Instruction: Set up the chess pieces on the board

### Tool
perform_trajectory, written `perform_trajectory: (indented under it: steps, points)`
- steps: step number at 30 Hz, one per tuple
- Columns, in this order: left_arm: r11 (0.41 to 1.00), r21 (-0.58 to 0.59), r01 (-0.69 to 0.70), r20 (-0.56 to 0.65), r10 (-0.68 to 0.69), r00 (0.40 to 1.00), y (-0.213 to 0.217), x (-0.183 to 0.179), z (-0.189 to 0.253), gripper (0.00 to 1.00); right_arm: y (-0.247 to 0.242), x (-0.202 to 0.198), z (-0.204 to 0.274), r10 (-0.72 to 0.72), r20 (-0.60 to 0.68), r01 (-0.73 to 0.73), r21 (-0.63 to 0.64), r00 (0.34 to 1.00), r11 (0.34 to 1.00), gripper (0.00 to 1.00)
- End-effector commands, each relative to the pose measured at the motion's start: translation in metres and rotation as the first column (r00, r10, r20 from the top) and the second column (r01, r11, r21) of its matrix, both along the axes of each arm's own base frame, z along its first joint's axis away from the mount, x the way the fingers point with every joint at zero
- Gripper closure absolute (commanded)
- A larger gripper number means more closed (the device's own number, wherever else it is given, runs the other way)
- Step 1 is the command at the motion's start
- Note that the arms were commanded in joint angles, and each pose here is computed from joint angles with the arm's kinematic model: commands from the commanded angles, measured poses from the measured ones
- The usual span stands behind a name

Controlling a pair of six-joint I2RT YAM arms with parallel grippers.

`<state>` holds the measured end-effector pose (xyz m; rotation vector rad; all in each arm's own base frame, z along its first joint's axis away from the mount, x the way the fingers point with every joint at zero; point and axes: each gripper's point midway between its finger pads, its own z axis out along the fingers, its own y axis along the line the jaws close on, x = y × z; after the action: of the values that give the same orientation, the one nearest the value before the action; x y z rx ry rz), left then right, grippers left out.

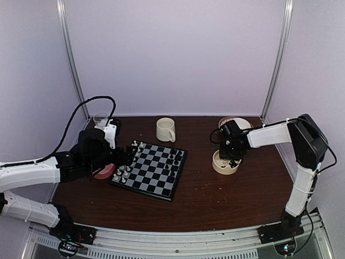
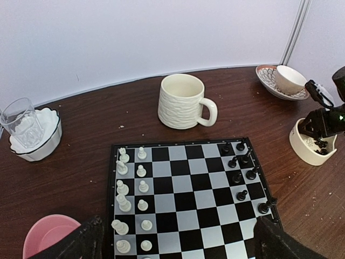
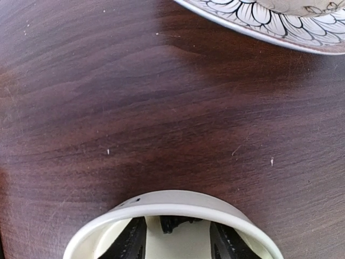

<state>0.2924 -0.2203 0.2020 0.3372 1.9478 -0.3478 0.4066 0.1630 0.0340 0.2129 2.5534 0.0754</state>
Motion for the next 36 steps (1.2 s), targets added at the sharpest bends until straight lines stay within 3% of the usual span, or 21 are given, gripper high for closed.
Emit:
perform_trajectory:
  steps: [1,16,28,36]
  points:
    - [0.999,-0.034,0.008,0.038,-0.007,0.999,-0.002,0.002,0.019,0.03,-0.002,0.009,-0.008,-0.025,0.053,0.028,-0.044,0.998,0.999,0.59]
    - [1.000,-0.030,0.010,0.036,-0.009,0.999,-0.003,0.002,0.018,0.03,0.008,0.012,0.008,0.014,0.120,0.005,-0.154,0.993,0.988,0.74]
    - [1.000,-0.030,0.006,0.046,-0.004,0.999,-0.001,0.002,0.021,0.03,0.043,-0.015,0.040,0.144,0.173,-0.133,-0.076,0.974,0.988,0.74]
    - [1.000,-0.025,0.004,0.046,-0.003,0.999,0.000,0.002,0.020,0.03,0.031,-0.026,0.059,0.130,0.199,-0.114,-0.094,0.971,0.989,0.71]
